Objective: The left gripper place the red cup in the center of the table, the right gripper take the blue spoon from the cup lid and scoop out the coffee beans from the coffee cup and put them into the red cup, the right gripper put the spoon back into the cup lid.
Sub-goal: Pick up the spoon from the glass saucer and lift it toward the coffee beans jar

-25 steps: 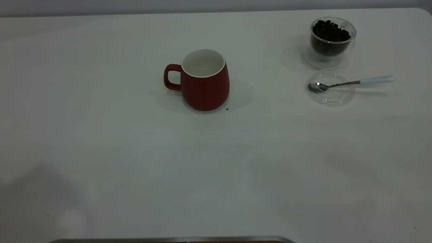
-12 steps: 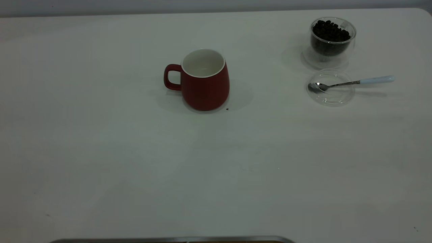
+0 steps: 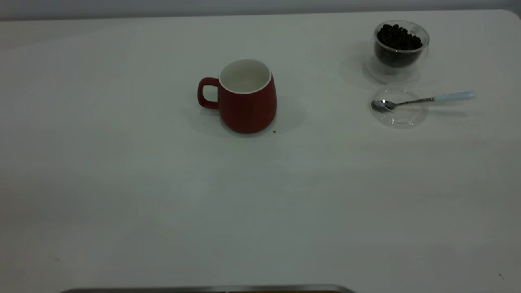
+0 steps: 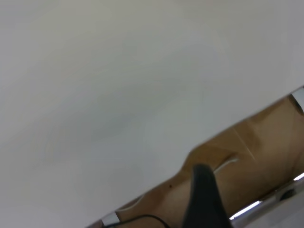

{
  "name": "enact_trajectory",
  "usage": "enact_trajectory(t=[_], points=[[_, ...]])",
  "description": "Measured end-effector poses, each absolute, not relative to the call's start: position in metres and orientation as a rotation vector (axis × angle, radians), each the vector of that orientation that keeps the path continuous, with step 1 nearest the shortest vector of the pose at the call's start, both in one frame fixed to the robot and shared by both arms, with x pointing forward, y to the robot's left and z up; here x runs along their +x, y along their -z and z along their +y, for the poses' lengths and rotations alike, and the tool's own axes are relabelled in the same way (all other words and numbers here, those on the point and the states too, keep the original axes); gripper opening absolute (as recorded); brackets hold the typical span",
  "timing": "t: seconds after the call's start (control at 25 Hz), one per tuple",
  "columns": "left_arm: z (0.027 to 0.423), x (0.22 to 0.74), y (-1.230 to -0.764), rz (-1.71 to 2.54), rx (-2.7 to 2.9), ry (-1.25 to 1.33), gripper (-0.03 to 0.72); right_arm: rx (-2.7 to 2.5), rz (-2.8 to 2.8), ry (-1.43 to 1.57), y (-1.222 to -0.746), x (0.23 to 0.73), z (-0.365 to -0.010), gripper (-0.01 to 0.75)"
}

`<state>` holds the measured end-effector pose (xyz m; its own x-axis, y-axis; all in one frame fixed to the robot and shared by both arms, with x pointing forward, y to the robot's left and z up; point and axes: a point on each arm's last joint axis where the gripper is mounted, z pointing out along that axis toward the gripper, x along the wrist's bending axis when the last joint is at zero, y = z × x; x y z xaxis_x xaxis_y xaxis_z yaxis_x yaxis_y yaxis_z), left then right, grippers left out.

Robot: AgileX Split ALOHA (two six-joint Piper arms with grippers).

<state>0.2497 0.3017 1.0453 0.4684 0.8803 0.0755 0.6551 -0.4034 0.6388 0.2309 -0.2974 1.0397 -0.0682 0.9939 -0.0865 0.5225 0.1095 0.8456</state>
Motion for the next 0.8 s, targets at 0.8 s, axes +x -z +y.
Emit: enact_trajectory(t=[0.8], points=[[0.3033,0.2518,-1.0330,1.583,2.029,-0.645,0.587,1.498,1.684,-0.848,-1.0397,0.2309,-0.2974,0.441]])
